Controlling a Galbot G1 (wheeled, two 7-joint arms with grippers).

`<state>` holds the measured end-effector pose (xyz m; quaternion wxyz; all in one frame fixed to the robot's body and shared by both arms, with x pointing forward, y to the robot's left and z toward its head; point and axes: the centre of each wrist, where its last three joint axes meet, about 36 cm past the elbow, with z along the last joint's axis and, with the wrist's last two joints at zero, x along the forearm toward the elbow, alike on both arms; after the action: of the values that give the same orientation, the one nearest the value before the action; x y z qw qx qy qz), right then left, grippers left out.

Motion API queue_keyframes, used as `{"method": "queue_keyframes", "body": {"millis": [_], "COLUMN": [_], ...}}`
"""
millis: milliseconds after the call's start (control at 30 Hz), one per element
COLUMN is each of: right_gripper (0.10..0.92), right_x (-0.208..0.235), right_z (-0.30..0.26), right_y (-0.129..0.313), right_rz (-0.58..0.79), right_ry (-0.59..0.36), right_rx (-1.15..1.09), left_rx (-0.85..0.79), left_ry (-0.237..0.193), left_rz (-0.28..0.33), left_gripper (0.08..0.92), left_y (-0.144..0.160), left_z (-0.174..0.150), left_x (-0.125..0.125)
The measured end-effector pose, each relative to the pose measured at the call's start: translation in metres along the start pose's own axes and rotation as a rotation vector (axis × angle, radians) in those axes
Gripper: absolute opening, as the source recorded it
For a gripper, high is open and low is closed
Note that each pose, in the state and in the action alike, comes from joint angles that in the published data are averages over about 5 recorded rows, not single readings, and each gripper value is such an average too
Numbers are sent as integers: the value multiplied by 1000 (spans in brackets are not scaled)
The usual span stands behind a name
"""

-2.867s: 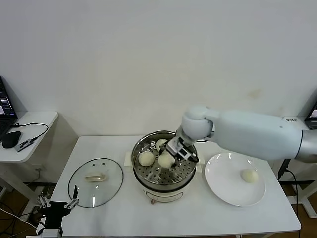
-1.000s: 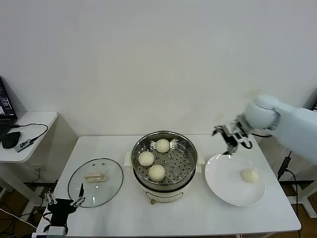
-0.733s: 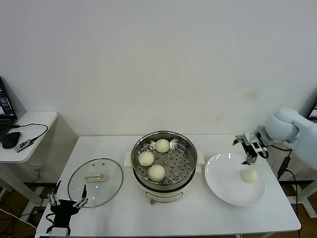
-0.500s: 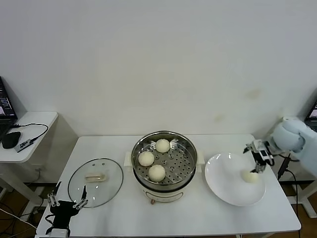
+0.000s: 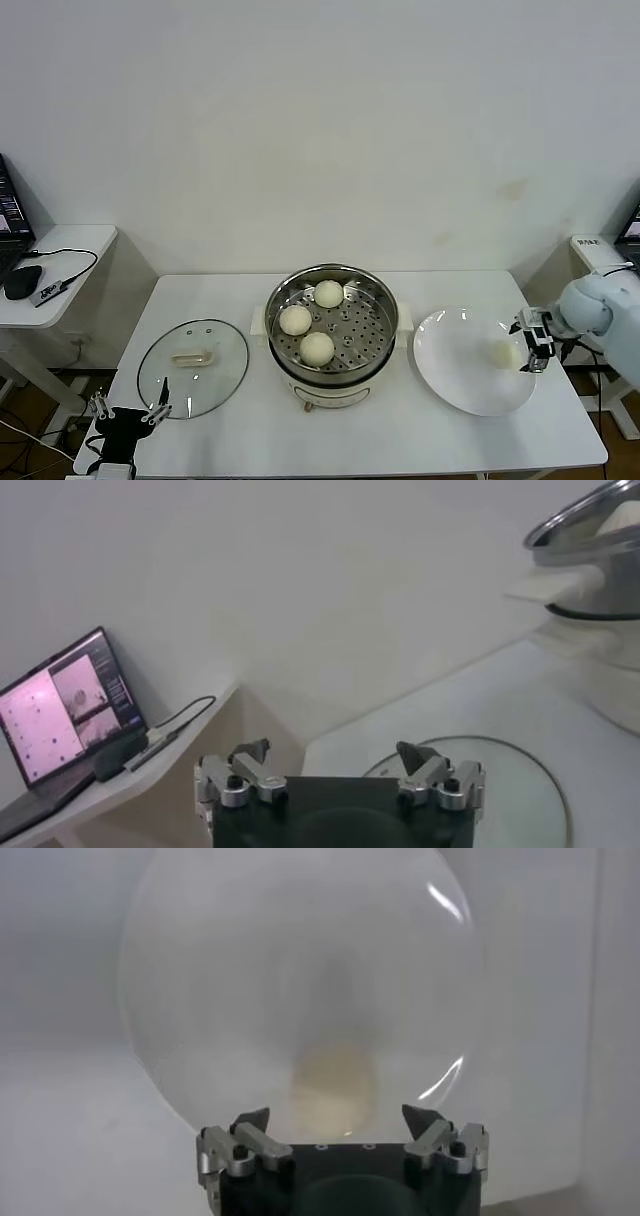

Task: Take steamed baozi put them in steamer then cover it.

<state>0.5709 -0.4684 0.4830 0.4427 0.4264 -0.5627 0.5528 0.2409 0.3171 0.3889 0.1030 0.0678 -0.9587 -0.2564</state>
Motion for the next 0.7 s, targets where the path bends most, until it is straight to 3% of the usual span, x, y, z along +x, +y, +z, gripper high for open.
{"method": "queue_keyframes", "body": {"millis": [500,700], "right_gripper": [814,724], "right_x": [-35,-36], "right_z": [-5,-4], "right_y": [-9,-13], "right_rz": [5,4], "right_ry": [1,8], "right_rx": [-40,-53], "left_rx": [3,4], "left_ry": [9,11], "left_rz": [-5,-5], "left_gripper": [823,823], "left_y": [-1,-1], "left_z": [4,4], "left_x": [-2,-2]}}
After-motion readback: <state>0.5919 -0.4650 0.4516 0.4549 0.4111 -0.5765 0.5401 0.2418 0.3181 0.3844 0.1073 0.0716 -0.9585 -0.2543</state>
